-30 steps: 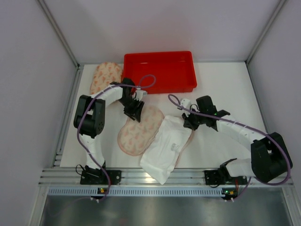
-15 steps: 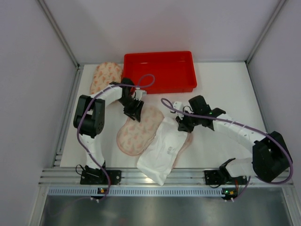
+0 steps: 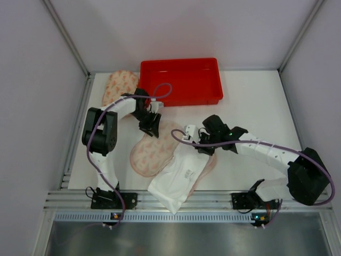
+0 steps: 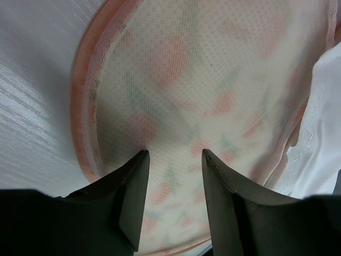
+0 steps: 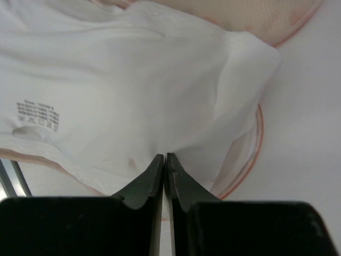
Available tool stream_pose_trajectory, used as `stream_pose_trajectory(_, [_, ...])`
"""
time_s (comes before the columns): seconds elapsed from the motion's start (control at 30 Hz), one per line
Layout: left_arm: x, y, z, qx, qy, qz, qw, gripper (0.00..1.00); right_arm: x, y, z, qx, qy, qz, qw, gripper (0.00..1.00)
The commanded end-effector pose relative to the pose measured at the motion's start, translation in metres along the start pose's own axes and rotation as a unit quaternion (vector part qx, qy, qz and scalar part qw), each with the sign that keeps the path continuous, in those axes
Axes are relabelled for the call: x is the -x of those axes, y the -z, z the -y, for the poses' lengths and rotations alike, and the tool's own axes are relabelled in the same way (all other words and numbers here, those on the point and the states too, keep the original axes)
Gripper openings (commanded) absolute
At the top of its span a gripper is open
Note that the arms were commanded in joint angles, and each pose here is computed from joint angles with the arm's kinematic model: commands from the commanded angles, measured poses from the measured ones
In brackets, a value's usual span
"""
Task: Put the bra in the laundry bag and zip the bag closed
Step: Adjust the bra in the laundry bag.
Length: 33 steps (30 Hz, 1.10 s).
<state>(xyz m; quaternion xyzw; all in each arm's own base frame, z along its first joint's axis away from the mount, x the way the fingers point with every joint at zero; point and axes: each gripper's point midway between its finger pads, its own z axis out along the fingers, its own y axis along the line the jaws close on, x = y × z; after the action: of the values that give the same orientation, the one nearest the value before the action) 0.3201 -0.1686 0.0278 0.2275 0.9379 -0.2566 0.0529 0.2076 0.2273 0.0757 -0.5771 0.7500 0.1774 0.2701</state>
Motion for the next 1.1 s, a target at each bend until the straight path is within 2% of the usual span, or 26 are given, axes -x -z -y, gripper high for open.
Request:
stream_pose_trajectory(0.0, [-0.002, -0.007, -0.003, -0.003, 0.004, 0.000, 1.000, 0.50, 0.024, 0.001, -0.017, 0.019, 0.040, 0.009, 0.999, 0.08])
stream_pose_trajectory(0.1, [0.000, -0.005, -0.003, -0.002, 0.001, 0.004, 1.000, 0.50, 0.012, -0.010, -0.029, 0.049, 0.017, -0.012, 0.999, 0.20])
stream_pose_trajectory(0.17, [-0.001, -0.004, -0.004, -0.001, 0.000, 0.004, 1.000, 0.50, 0.010, -0.010, -0.032, 0.056, 0.009, -0.009, 0.998, 0.25])
stream_pose_trajectory(0.2, [-0.002, -0.004, -0.005, 0.000, 0.000, 0.003, 1.000, 0.50, 0.011, -0.006, -0.032, 0.057, 0.008, -0.003, 0.998, 0.32])
stream_pose_trajectory(0.33, [-0.005, -0.006, -0.008, 0.001, 0.000, -0.001, 1.000, 0.50, 0.012, 0.007, -0.032, 0.068, -0.003, 0.008, 0.998, 0.45])
stream_pose_trajectory(0.43, [-0.004, -0.008, -0.008, -0.001, 0.000, -0.002, 1.000, 0.50, 0.021, 0.022, -0.024, 0.075, -0.043, 0.033, 0.996, 0.46])
stream_pose_trajectory(0.53, [-0.004, -0.007, -0.007, -0.003, 0.000, -0.001, 1.000, 0.50, 0.040, 0.045, 0.014, 0.053, -0.111, 0.103, 0.987, 0.43])
stream_pose_trajectory(0.57, [-0.004, -0.007, -0.007, -0.003, -0.001, -0.001, 1.000, 0.50, 0.046, 0.057, 0.041, 0.027, -0.154, 0.136, 0.978, 0.40])
stream_pose_trajectory(0.67, [-0.004, -0.009, -0.009, -0.003, 0.000, -0.003, 1.000, 0.50, 0.037, 0.069, 0.088, -0.018, -0.244, 0.162, 0.956, 0.37])
stream_pose_trajectory(0.77, [-0.004, -0.009, -0.009, -0.003, 0.002, -0.003, 1.000, 0.50, 0.016, 0.061, 0.115, -0.033, -0.300, 0.150, 0.941, 0.29])
stream_pose_trajectory(0.87, [-0.003, -0.007, -0.009, 0.000, 0.001, -0.002, 1.000, 0.50, -0.013, 0.047, 0.123, -0.027, -0.354, 0.124, 0.927, 0.26])
stream_pose_trajectory(1.0, [-0.005, -0.007, -0.010, 0.001, 0.001, -0.003, 1.000, 0.50, -0.037, 0.025, 0.107, 0.021, -0.425, 0.101, 0.899, 0.26])
stream_pose_trajectory(1.07, [-0.006, -0.008, -0.011, 0.002, 0.003, -0.006, 1.000, 0.50, -0.032, 0.018, 0.096, 0.058, -0.452, 0.118, 0.882, 0.28])
